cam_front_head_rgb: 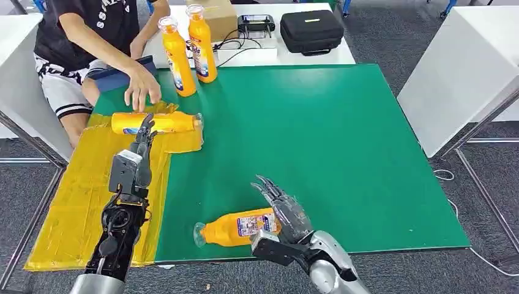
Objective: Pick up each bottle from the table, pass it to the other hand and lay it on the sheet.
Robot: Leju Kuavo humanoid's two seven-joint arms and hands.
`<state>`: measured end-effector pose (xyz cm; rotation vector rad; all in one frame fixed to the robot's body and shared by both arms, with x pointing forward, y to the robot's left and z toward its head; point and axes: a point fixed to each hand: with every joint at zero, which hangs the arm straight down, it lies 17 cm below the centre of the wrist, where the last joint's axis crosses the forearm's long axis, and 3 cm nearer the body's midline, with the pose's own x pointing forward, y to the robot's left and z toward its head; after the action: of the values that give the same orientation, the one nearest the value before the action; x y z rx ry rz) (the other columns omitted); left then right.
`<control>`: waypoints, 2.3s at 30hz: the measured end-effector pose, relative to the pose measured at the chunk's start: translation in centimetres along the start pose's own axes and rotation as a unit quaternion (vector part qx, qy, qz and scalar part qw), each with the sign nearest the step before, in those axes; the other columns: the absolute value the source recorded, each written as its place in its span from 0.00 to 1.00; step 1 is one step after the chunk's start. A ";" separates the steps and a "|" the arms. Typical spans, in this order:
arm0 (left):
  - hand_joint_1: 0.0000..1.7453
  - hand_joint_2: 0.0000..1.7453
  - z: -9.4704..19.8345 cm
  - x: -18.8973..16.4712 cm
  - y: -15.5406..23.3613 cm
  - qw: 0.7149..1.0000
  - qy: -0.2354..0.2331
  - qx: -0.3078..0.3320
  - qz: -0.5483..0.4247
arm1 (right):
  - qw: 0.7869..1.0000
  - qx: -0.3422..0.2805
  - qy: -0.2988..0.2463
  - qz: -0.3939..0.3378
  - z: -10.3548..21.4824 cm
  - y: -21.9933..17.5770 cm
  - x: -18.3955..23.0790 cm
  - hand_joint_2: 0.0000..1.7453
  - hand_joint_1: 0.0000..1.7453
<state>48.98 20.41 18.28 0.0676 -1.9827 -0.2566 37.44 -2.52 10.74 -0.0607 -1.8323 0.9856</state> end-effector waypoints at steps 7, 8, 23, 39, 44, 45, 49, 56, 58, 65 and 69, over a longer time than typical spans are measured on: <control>0.00 0.00 0.1 -0.4 -0.1 1.000 0.004 0.000 0.001 | 1.000 -0.022 -0.011 0.007 -0.5 -1.7 1.5 1.00 0.00; 0.00 0.00 0.1 -0.4 -0.2 1.000 0.005 -0.001 0.001 | 1.000 -0.021 -0.004 0.010 -0.5 -1.7 1.3 1.00 0.00; 0.00 0.00 -0.1 -0.3 -0.8 1.000 0.008 -0.007 0.009 | 0.985 0.080 0.092 0.123 0.6 2.7 -5.0 1.00 0.00; 0.00 0.00 -0.4 -0.1 -1.0 1.000 0.008 -0.010 0.013 | 0.962 0.105 0.143 0.210 0.4 3.2 -8.8 1.00 0.00; 0.00 0.00 -0.4 -0.1 -1.0 1.000 0.009 -0.010 0.013 | 0.957 0.107 0.154 0.223 0.3 3.2 -9.5 1.00 1.00; 0.00 0.00 -0.4 -0.1 -1.0 1.000 0.009 -0.010 0.014 | 0.954 0.106 0.159 0.232 0.3 3.1 -9.8 1.00 1.00; 0.00 0.00 -0.4 -0.2 -1.1 1.000 0.011 -0.010 0.015 | 0.943 0.103 0.178 0.260 0.4 2.6 -10.8 1.00 1.00; 0.00 0.00 -0.4 -0.2 -1.1 1.000 0.013 -0.010 0.017 | 0.946 0.075 0.178 0.261 -0.1 1.4 -10.9 1.00 1.00; 0.00 0.00 -0.1 -0.4 -0.9 1.000 0.017 -0.004 0.013 | 0.958 0.036 0.166 0.230 -0.5 0.3 -10.2 1.00 1.00; 0.00 0.00 1.4 1.7 -4.5 0.999 -0.001 -0.034 -0.026 | 0.967 -0.201 0.139 0.080 -0.1 -9.2 -9.4 1.00 1.00; 0.00 0.00 1.5 3.7 -6.9 0.998 -0.021 -0.052 -0.027 | 0.957 -0.237 0.152 0.063 0.8 -11.3 -10.3 1.00 1.00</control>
<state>45.62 13.34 19.52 0.0491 -2.0072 -0.3978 46.10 -15.17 10.26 -0.5972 -1.7515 0.5621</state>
